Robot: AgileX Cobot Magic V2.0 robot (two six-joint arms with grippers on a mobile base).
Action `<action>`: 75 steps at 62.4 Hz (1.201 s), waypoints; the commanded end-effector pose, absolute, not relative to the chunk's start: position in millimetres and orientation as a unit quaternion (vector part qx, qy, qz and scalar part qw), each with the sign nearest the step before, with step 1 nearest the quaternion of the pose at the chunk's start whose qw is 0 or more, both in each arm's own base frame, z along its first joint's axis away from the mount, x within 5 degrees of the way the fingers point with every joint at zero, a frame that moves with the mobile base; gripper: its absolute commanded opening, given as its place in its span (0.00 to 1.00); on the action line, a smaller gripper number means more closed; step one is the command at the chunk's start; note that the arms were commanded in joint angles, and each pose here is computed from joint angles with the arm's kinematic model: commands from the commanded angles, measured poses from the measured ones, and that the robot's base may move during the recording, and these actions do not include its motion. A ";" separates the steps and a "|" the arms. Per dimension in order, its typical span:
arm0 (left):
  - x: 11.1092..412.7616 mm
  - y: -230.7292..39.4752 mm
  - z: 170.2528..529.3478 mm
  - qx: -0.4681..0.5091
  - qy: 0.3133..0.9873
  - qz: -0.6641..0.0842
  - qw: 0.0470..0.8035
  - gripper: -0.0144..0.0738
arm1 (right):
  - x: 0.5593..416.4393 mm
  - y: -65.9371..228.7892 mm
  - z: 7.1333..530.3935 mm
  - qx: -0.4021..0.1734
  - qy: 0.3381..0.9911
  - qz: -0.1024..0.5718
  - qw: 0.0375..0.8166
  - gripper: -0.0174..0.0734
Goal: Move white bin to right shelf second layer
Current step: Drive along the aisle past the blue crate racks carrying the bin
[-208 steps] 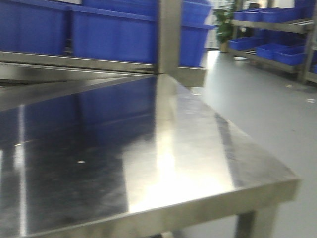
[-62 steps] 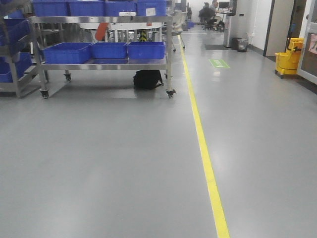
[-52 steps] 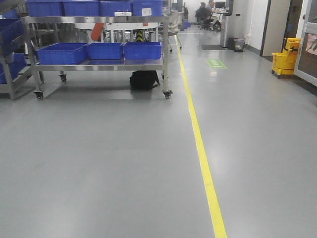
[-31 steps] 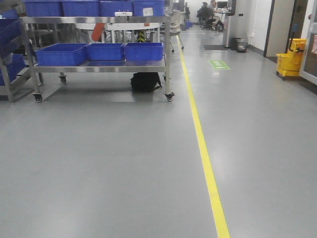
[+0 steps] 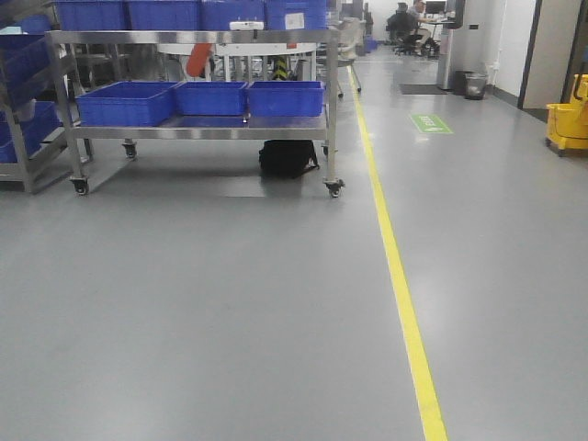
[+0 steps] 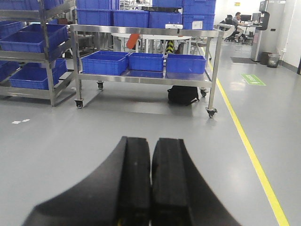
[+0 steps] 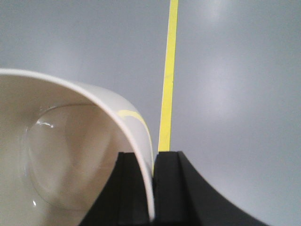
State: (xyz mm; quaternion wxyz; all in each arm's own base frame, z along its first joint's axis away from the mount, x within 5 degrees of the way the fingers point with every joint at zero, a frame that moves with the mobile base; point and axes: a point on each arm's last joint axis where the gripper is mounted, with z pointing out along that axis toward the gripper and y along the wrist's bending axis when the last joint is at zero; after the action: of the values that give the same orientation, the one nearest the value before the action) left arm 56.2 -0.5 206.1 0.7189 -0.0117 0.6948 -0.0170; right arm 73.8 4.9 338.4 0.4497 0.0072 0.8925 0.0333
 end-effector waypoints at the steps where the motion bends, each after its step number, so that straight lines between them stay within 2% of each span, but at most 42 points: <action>1: 55.6 0.1 205.1 -0.017 0.669 -0.019 0.743 0.26 | 77.7 4.8 352.7 0.008 0.867 0.035 0.496 0.25; 75: 55.6 0.1 205.1 -0.017 0.669 -0.019 0.743 0.26 | 77.7 4.8 352.7 0.008 0.867 0.035 0.496 0.25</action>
State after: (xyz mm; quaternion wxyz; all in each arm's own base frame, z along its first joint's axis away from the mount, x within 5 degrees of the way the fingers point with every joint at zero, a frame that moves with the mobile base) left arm 56.2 -0.5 206.1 0.7189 -0.0117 0.6948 -0.0170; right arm 73.8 4.9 338.4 0.4497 0.0072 0.8925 0.0333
